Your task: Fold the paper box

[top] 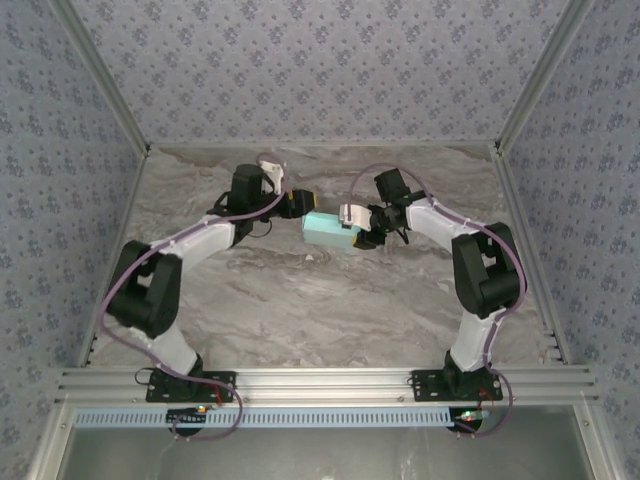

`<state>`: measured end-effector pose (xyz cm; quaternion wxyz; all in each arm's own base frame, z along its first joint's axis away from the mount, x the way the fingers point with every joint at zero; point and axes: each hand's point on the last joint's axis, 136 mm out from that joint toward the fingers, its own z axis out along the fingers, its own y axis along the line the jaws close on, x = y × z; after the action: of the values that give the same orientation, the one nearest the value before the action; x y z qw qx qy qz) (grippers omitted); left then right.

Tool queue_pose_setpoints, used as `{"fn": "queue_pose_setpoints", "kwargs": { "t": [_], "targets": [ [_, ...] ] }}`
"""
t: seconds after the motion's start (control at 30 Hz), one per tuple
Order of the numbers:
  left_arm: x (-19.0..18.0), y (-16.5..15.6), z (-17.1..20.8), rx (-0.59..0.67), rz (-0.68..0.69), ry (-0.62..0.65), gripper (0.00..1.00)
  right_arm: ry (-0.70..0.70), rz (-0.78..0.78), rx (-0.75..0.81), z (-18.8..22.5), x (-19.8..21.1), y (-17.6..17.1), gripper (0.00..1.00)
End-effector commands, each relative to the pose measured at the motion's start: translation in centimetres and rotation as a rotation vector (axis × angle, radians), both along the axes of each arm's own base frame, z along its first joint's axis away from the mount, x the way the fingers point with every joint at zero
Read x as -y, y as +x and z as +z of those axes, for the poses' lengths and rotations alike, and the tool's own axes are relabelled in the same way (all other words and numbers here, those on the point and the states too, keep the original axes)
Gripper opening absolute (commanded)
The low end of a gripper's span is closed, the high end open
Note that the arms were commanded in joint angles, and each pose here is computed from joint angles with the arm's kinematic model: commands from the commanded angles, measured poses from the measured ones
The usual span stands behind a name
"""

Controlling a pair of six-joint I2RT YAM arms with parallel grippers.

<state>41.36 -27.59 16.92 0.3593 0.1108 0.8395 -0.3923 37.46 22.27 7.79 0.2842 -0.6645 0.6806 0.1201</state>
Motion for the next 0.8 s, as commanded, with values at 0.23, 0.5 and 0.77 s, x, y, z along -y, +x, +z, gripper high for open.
{"fn": "queue_pose_setpoints", "kwargs": {
  "t": [0.23,0.5,0.77],
  "targets": [
    [-2.2,-0.2,-6.6,-0.073,0.087,0.224,0.62,-0.013,-0.04,-0.156,-2.6,1.0,-1.4,0.43],
    [-3.3,-2.5,-8.7,-0.046,0.074,0.262,0.61,0.011,-0.058,-0.169,-2.5,1.1,-1.2,0.44],
    [-4.6,-2.0,-11.4,-0.052,0.121,0.357,0.59,0.164,-0.018,-0.109,1.7,0.0,-1.3,0.6]
  ]
}}
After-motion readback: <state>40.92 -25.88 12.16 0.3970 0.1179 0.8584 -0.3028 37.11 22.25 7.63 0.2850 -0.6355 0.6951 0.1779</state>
